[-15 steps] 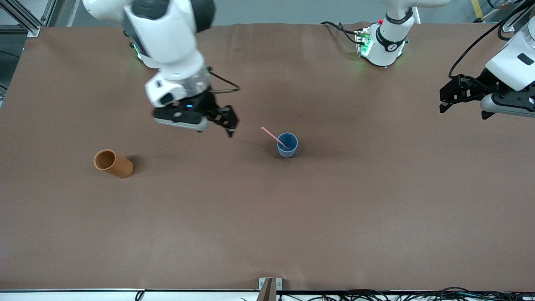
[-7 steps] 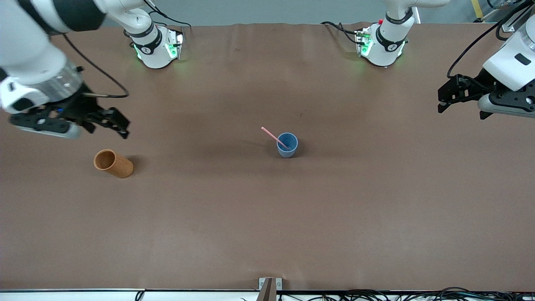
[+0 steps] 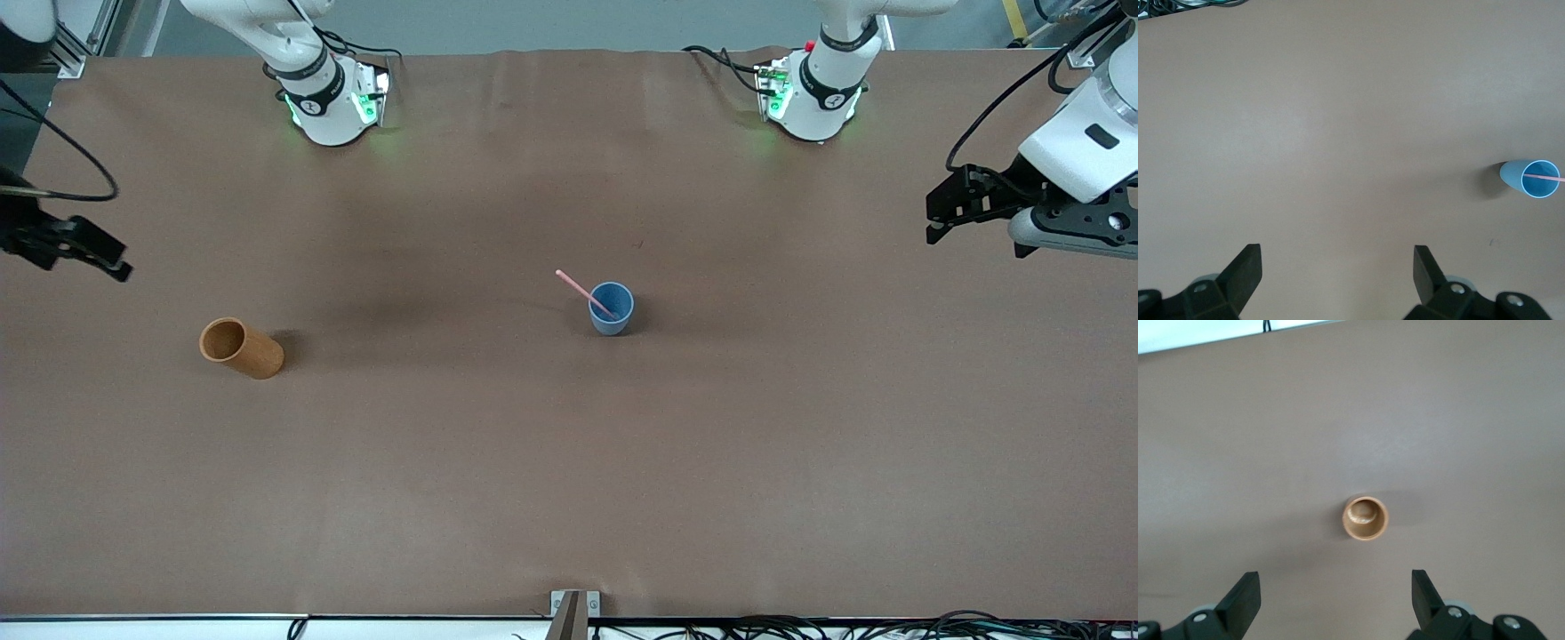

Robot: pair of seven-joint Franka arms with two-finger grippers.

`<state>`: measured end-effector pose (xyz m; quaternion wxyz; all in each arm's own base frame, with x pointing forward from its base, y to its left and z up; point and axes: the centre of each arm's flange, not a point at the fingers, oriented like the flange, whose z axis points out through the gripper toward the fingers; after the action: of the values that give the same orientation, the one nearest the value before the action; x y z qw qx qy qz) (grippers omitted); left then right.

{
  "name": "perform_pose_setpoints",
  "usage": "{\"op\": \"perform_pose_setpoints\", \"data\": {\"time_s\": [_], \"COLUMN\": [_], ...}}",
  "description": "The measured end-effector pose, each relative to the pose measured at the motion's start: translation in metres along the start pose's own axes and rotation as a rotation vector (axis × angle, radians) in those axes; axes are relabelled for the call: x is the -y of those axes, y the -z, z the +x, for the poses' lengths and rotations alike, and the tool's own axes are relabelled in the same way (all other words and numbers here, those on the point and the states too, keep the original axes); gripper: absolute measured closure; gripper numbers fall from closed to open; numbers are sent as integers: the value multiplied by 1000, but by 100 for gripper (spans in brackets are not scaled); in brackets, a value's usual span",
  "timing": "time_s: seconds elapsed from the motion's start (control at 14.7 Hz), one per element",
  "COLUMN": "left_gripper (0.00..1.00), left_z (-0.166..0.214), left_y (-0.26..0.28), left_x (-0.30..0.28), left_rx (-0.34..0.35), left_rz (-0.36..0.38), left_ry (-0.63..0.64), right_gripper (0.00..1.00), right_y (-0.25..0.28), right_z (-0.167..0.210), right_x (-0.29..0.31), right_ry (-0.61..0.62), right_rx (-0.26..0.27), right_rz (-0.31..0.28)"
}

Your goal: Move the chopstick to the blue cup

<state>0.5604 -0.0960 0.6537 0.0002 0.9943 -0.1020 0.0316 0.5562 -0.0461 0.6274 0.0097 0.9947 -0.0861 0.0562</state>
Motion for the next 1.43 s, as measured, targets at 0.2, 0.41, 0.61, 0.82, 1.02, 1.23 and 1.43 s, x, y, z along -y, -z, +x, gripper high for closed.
{"op": "perform_pose_setpoints", "data": {"time_s": [0.2,0.41,0.61,0.82,1.02,1.23,1.43], "left_gripper": [0,0,0,0,0,0,0], "left_z": [-2,-4,-4,-4,-4,-4,-4], "left_y": [-1,-1,0,0,0,0,0], "left_x": [3,5,3,0,0,2,3], "left_rx": [15,30,30,31,31,31,31], "left_rz": [-2,-2,-3,-6,-7,-7,-7], "left_ry": [5,9,6,2,2,4,7], "right_gripper": [0,0,0,0,0,0,0], "right_y": [38,60,61,53,46,46,46], "right_z": [-6,-15,-15,-18,-19,-19,-18], "right_x": [-8,1,4,5,13,13,2], "right_ry": [-6,37,123,144,166,166,144], "right_rx": [13,50,63,115,134,134,134], "right_rz": [-2,-3,-1,-2,-1,-1,11]}}
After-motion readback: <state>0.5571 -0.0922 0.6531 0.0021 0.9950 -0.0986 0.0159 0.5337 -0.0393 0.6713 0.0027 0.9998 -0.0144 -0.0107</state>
